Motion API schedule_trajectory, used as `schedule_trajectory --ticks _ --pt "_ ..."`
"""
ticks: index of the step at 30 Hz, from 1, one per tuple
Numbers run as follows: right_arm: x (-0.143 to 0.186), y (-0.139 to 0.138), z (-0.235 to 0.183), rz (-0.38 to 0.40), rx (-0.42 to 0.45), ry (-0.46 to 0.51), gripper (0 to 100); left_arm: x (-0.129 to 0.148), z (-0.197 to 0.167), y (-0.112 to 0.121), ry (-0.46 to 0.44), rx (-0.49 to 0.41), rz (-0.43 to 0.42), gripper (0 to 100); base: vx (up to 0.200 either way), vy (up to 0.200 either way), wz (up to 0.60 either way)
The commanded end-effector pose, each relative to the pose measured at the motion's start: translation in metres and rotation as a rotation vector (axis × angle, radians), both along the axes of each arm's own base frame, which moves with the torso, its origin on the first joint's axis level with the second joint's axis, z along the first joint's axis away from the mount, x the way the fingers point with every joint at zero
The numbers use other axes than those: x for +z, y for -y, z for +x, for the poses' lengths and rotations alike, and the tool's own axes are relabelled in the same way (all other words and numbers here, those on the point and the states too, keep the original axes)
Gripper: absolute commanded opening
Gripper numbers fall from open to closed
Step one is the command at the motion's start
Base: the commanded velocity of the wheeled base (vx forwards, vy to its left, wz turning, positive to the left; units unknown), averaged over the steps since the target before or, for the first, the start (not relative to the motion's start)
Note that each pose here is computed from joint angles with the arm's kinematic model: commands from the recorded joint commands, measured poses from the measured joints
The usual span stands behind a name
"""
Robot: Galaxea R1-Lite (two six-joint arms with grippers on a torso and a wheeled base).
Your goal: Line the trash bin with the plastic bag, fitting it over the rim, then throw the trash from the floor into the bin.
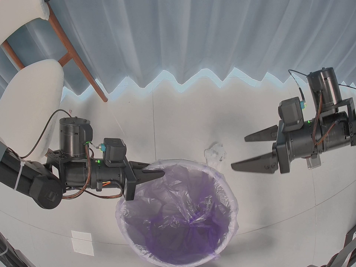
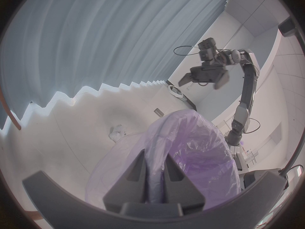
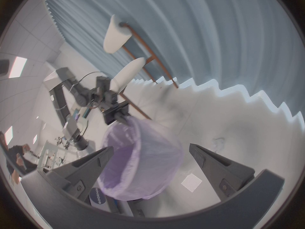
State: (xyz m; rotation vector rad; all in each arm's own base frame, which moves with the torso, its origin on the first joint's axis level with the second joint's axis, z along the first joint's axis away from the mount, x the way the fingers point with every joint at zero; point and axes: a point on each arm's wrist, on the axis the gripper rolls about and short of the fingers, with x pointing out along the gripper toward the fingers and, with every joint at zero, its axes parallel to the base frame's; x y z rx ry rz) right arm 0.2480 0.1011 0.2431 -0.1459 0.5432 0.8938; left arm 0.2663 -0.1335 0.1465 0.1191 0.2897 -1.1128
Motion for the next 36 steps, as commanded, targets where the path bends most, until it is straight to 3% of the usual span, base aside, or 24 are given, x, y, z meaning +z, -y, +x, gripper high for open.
schedule_trajectory --ticks 1,4,8,14,31,32,36 --pt "-0.011 -0.02 -0.016 -0.031 0.103 -0.03 100 -0.007 0.002 0.003 -0.011 0.012 0.025 0 0.0 0.0 0.0" --pt "-0.023 -0.038 -0.016 -0.089 0.119 -0.063 100 -0.006 0.003 0.003 -0.004 0.034 0.029 0 0.0 0.0 0.0" --pt "-0.039 -0.051 -0.005 -0.167 0.059 -0.087 100 -0.006 0.002 0.003 -0.003 0.034 0.029 0 0.0 0.0 0.0" --pt "-0.048 -0.057 0.008 -0.212 -0.038 -0.108 100 -0.005 -0.001 0.008 -0.001 0.019 0.03 0 0.0 0.0 0.0" --pt "-0.075 -0.07 0.014 -0.314 -0.084 -0.127 100 -0.01 -0.008 0.023 -0.01 0.01 0.054 0 0.0 0.0 0.0" --pt "-0.075 -0.07 0.014 -0.314 -0.086 -0.125 0 -0.01 -0.008 0.023 -0.009 0.009 0.054 0 0.0 0.0 0.0" --pt "-0.078 -0.076 0.014 -0.325 -0.092 -0.113 0 -0.012 -0.009 0.022 -0.009 0.012 0.06 0 0.0 0.0 0.0"
